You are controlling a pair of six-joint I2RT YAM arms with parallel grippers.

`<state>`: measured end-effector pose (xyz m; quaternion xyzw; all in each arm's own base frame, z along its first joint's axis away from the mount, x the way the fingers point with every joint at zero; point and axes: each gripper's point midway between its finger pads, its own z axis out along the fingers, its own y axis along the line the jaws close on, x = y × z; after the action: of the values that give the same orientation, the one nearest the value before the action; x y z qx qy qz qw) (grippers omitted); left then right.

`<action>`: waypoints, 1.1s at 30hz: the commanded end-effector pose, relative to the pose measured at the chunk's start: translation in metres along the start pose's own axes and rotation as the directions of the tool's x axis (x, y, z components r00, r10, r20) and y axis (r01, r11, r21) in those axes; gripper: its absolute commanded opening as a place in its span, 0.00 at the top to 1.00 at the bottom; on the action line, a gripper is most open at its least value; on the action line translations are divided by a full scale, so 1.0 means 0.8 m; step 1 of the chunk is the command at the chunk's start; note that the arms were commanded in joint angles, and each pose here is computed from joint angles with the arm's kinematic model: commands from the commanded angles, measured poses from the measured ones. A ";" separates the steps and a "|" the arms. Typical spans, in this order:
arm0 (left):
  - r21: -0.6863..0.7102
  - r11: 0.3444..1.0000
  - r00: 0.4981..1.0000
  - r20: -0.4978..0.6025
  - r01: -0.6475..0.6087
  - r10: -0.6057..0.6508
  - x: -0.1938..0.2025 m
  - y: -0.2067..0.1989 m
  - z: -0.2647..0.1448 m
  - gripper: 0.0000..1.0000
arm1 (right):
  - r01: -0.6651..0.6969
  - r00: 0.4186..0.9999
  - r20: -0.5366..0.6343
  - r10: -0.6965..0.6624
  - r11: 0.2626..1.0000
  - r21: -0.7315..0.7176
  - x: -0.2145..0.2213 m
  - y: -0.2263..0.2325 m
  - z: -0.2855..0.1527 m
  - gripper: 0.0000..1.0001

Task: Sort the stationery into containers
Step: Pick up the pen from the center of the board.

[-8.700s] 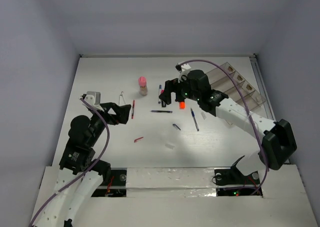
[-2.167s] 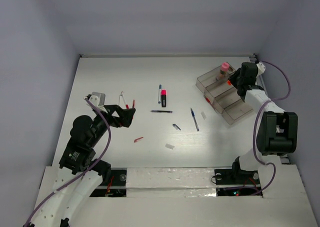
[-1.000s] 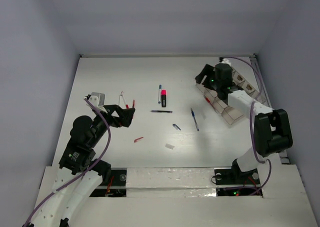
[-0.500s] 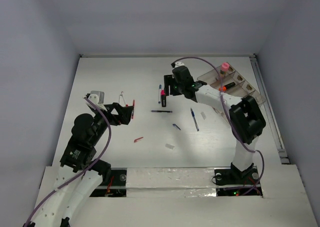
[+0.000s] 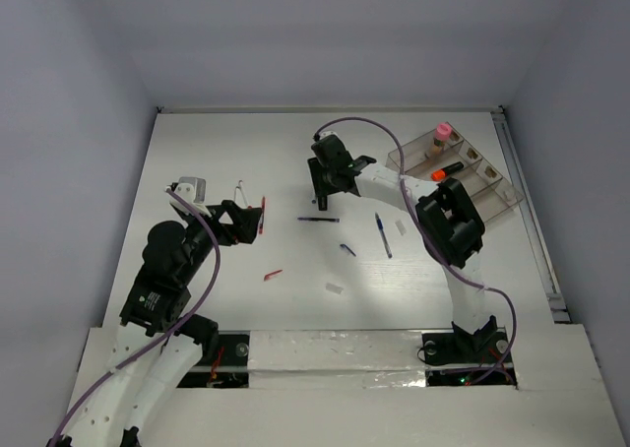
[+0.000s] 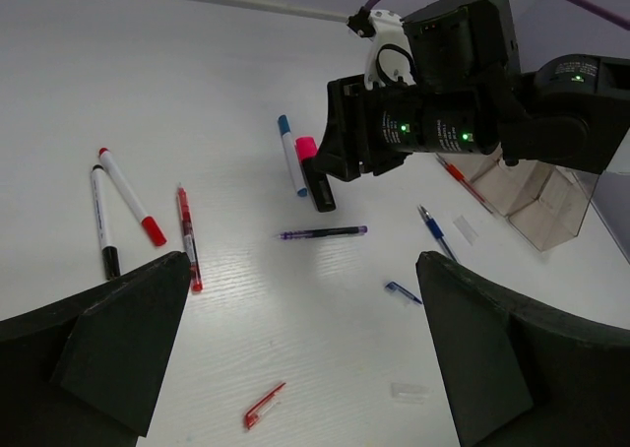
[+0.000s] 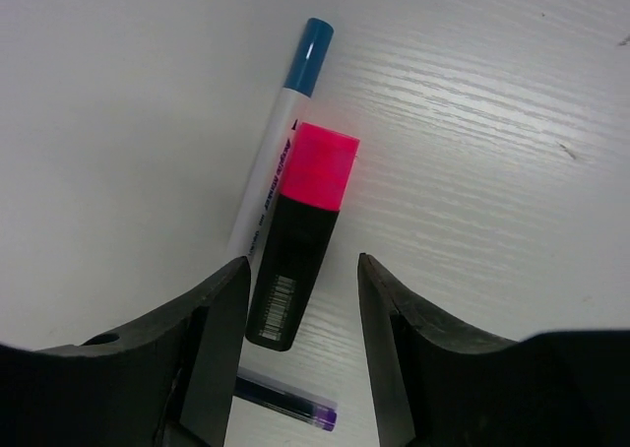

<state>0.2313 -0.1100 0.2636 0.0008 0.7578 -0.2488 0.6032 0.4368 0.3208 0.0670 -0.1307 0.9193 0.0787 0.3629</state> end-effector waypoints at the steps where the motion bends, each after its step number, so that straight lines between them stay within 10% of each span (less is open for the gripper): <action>1: 0.033 0.999 0.999 0.044 -0.005 0.004 -0.019 -0.011 -0.001 0.01 | 0.015 1.000 0.019 -0.016 0.998 0.055 -0.010 -0.009 -0.005 0.47; 27: 0.046 0.999 0.999 0.052 -0.006 0.004 -0.021 -0.014 -0.004 0.01 | 0.029 0.998 -0.049 -0.026 0.998 0.059 0.022 0.001 0.039 0.49; 33: 0.046 0.999 0.999 0.050 -0.006 0.004 -0.021 -0.013 -0.003 0.01 | 0.022 1.000 -0.007 -0.021 0.989 0.148 0.009 -0.018 0.034 0.76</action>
<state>0.2295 -0.1132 0.2640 0.0078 0.7573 -0.2562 0.6007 0.4459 0.3180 0.0334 -0.1261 0.9274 0.0364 0.3502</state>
